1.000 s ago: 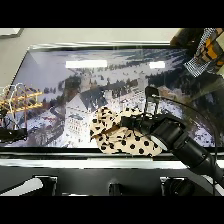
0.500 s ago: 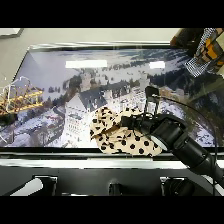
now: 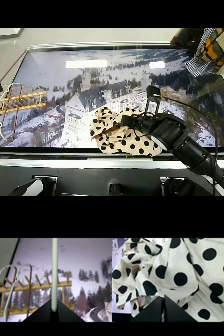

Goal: Fold the clothes and pants, and hang the long-sleeved shirts on hangers.

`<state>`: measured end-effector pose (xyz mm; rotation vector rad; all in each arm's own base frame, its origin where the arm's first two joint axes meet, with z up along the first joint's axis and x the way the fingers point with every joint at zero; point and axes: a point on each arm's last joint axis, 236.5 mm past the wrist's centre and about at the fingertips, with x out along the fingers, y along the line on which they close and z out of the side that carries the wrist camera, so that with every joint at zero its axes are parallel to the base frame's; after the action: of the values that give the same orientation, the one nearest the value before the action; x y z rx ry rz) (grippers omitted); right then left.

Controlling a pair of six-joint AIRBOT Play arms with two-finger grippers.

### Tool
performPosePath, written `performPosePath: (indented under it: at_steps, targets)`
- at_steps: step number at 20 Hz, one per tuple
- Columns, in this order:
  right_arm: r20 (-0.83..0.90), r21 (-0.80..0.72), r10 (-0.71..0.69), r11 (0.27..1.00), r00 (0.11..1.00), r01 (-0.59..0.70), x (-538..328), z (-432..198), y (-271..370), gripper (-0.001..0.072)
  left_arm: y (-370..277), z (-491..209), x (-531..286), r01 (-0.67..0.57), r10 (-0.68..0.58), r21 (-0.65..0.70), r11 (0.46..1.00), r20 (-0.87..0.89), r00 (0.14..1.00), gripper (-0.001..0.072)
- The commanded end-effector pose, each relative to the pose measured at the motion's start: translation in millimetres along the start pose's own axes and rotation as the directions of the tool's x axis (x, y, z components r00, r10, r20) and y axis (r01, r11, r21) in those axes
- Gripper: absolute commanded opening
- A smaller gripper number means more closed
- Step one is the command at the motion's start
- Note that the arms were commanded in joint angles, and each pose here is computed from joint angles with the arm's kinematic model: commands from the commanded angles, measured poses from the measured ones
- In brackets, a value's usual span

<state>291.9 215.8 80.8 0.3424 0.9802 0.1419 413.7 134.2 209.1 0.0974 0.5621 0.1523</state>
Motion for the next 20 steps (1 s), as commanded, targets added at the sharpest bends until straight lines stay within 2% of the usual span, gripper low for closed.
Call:
performPosePath:
  at_steps: [1,5,8,11,14,20]
  targets:
    - [0.02,0.039,-0.025,0.999,0.999,0.024,0.1,4.6,-5.7,0.0023,-56.2,41.2,-52.2,0.083,-0.094,0.086,0.993,0.134,0.987,0.0017]
    - [0.058,0.068,-0.049,0.997,0.997,0.045,-0.4,13.6,-11.5,0.0023,-142.4,10.1,-113.7,0.27,-0.297,0.174,0.947,0.149,0.943,0.0018]
    - [0.078,0.109,-0.072,0.992,0.994,0.063,-1.0,18.3,-16.9,0.0023,-198.5,-51.8,-159.1,0.439,-0.47,0.275,0.855,0.058,0.881,0.0019]
    - [0.073,0.139,-0.121,0.984,0.99,0.11,-2.0,17.2,-28.5,0.0023,-225.9,-101.4,-203.9,0.582,-0.594,0.185,0.792,0.013,0.804,0.0019]
    - [0.073,0.182,-0.199,0.966,0.977,0.183,-1.4,17.2,-45.9,0.0023,-231.9,-142.5,-232.4,0.658,-0.658,0.143,0.739,-0.053,0.751,0.0019]
    - [0.091,0.294,-0.273,0.926,0.958,0.236,12.5,21.5,-58.1,0.0023,-229.2,-172.8,-249.9,0.692,-0.678,0.105,0.714,-0.14,0.721,0.0018]
